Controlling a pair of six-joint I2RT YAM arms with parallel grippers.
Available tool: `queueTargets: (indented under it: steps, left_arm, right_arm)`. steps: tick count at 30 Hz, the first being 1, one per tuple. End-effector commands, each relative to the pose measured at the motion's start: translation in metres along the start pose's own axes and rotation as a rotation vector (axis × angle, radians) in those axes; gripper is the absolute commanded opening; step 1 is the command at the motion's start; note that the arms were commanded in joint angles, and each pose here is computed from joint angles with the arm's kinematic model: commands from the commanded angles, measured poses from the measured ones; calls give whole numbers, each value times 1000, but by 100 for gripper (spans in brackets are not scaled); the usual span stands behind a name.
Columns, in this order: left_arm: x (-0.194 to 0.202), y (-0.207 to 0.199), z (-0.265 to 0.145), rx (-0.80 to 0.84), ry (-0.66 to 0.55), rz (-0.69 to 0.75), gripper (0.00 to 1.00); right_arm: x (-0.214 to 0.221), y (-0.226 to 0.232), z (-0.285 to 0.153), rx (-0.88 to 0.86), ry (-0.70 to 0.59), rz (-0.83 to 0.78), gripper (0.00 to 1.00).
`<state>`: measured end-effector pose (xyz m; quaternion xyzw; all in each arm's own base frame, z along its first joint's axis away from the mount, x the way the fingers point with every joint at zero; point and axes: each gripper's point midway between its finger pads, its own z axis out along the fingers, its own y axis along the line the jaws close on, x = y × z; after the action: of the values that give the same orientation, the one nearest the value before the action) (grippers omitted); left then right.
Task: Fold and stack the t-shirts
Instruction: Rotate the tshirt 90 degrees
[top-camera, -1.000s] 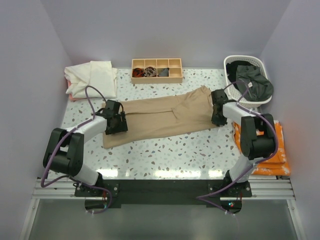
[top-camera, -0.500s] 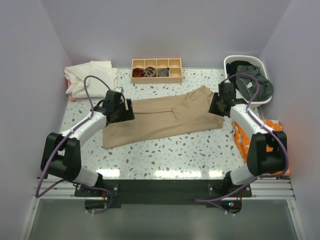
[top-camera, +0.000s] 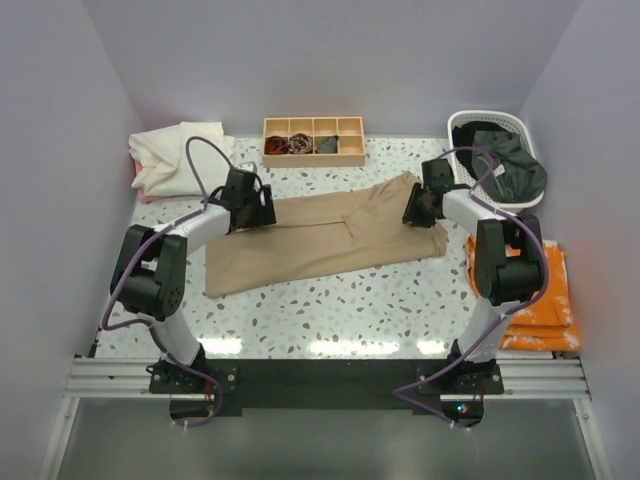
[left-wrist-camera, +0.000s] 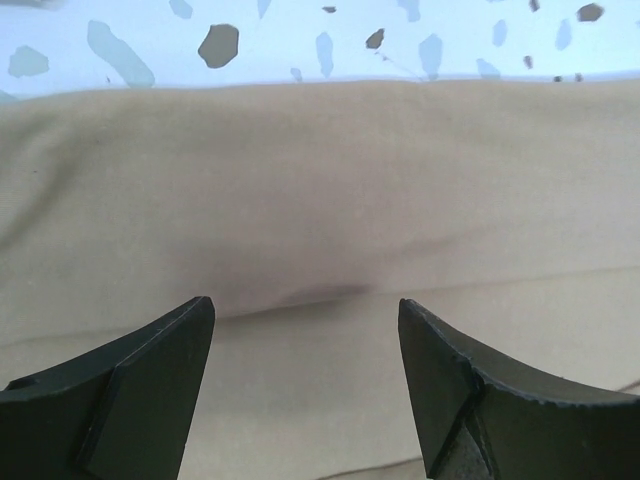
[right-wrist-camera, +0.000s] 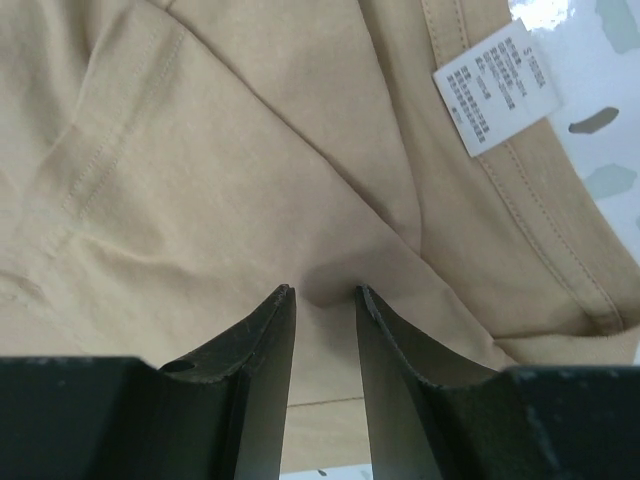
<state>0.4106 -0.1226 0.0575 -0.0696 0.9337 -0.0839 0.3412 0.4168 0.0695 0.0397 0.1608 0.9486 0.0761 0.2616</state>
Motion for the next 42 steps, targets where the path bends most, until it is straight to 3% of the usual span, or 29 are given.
queueTargets:
  steps: [1, 10, 27, 34, 37, 42]
  left_arm:
    - [-1, 8, 18, -44, -19, 0, 79]
    - [92, 26, 28, -72, 191, -46, 79]
    - [253, -38, -94, 140, 502, 18, 80]
    - [329, -57, -161, 297, 687, 96, 81]
    - [345, -70, -186, 362, 725, 136, 81]
    - [334, -105, -204, 447, 695, 240, 81]
  right_arm:
    - [-13, 9, 4, -13, -5, 14, 34]
    - [3, 6, 19, 19, 88, -5, 34]
    - [-32, 13, 39, 128, 119, -93, 34]
    - [-43, 60, 52, 73, 151, -211, 34]
    - [-34, 91, 61, 12, 184, -287, 34]
    - [-9, 135, 77, -66, 231, -391, 36]
